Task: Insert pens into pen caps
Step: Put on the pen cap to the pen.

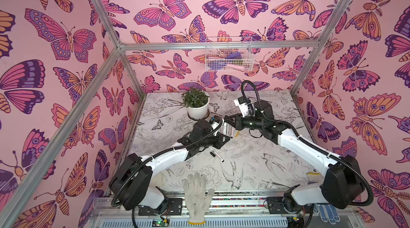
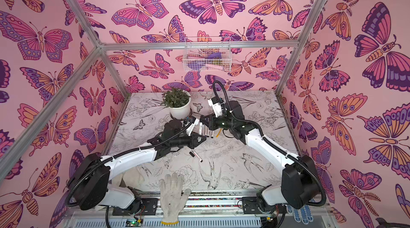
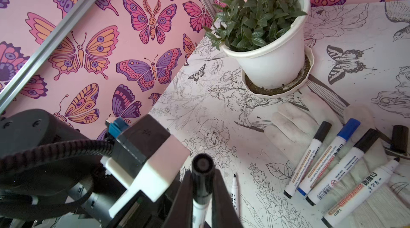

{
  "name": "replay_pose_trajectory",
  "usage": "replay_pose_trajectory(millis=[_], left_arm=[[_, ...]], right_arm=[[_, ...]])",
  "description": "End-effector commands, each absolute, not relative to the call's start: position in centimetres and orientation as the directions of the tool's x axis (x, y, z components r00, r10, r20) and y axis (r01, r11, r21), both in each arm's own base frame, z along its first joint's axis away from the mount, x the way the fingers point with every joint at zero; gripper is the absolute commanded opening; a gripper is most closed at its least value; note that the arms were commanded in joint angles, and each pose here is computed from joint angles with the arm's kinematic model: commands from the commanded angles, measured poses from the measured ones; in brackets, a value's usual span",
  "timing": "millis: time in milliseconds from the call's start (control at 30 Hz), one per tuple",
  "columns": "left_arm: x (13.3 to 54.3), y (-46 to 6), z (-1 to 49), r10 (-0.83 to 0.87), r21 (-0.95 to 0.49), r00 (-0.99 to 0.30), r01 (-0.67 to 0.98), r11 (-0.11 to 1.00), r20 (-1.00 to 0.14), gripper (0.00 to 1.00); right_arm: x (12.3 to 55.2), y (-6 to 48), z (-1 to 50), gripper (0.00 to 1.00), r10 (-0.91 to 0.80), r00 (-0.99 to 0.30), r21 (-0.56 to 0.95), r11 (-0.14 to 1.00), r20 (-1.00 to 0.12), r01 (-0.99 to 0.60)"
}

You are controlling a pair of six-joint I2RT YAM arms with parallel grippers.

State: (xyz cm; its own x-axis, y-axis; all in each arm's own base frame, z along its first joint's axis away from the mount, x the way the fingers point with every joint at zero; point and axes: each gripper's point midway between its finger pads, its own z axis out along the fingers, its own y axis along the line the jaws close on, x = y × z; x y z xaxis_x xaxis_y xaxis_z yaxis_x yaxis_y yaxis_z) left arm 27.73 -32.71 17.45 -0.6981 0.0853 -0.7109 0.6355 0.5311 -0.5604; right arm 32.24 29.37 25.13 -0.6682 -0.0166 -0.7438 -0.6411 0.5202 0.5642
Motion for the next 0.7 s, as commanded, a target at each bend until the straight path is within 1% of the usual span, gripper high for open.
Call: replay_pose_trajectory(millis=[0,167,433,667], left_arm=[[32.5,-30.8,24.6,-0.104,-0.462,-0.514,0.64,0.614,-0.851,0.0],[32.1,-30.4,24.7,-0.077,-0.433,-0.5,0.651,0.623,-0.863,0.0],[31.9,-30.7,23.7,-0.074,-0.46,-0.533,0.643,0.612,-0.843,0.0],[32.2,-31.2,24.3,-0.078,-0.463,-0.528,0.653,0.6,-0.846,0.0]], right_arm=[[24.3,30.1,21.2,0.0,-0.238,-0.81,0.713,0.385,-0.536,-0.586],[23.2,30.1,21.5,0.0,-0.259,-0.815,0.737,0.346,-0.519,-0.58],[23.0,31.1,24.6,0.0,-0.237,-0.796,0.766,0.224,-0.557,-0.603],[21.9,31.6,24.8,0.0,-0.272,-0.792,0.78,0.181,-0.546,-0.6]])
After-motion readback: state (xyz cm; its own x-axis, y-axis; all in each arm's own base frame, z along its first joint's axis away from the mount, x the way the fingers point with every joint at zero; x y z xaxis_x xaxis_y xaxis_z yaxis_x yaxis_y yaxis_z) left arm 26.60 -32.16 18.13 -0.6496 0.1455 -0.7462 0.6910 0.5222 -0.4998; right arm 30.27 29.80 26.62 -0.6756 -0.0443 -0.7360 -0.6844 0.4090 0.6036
